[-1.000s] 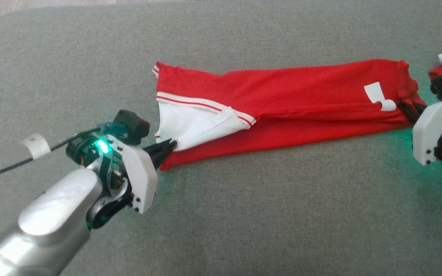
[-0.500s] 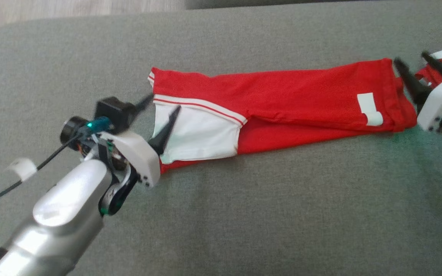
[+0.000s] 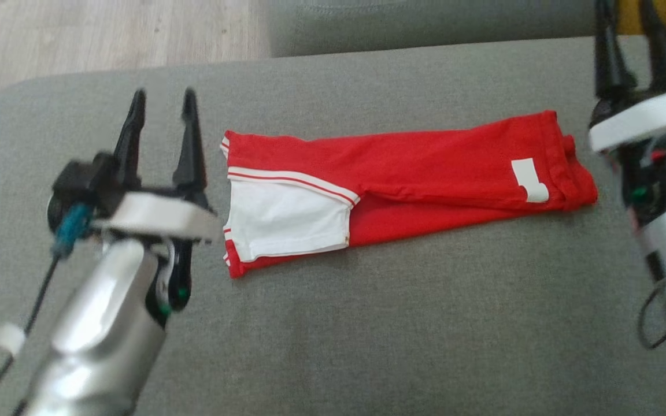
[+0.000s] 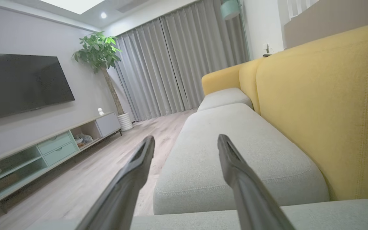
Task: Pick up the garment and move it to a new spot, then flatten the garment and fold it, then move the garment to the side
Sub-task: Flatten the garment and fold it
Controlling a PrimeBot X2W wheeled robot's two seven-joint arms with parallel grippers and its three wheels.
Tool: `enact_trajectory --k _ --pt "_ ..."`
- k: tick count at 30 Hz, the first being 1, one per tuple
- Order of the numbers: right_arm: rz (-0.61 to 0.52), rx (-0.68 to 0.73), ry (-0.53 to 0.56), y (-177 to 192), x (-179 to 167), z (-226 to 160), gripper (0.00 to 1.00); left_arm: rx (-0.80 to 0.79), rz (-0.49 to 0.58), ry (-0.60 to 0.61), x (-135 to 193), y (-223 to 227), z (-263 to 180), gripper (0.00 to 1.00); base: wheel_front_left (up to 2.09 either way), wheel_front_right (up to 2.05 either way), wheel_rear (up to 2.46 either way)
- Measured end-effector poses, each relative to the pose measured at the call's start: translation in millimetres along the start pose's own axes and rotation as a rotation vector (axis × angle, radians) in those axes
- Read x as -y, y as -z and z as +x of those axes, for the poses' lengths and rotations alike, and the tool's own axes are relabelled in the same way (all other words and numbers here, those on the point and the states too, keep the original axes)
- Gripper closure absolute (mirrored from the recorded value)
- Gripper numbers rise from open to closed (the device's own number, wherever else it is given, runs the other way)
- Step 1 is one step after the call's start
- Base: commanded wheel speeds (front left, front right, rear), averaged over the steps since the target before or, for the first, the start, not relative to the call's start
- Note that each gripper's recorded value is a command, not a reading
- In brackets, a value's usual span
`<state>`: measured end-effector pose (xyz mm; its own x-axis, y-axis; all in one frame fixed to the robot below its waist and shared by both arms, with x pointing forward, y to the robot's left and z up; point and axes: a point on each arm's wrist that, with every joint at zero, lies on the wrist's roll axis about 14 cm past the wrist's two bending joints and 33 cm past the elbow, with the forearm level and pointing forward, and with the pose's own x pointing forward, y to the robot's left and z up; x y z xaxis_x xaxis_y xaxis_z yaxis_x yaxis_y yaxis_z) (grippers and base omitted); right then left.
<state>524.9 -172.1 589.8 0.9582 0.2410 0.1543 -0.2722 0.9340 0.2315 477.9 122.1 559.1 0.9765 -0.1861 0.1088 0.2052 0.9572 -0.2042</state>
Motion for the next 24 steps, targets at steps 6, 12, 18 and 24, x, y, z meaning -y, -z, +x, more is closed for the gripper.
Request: enact_trajectory --k 6,12,18,24 --pt "0.070 0.030 0.071 33.1 -18.0 -40.4 0.00 -0.030 0.005 -0.095 -13.5 27.3 -43.0 0.00 0.00 0.00 0.00" --pt "0.033 -0.143 0.124 107.3 -30.7 -107.5 0.00 -0.085 -0.028 -0.168 -17.9 57.5 -81.1 0.00 0.00 0.00 0.00" --pt "0.024 -0.144 0.119 110.7 -36.8 -112.3 0.00 -0.092 -0.022 -0.166 -18.8 64.3 -88.7 0.00 0.00 0.00 0.00" --pt "-0.005 -0.142 0.131 112.2 -28.5 -99.3 0.00 -0.092 -0.001 -0.148 -20.8 66.9 -78.3 0.00 0.00 0.00 0.00"
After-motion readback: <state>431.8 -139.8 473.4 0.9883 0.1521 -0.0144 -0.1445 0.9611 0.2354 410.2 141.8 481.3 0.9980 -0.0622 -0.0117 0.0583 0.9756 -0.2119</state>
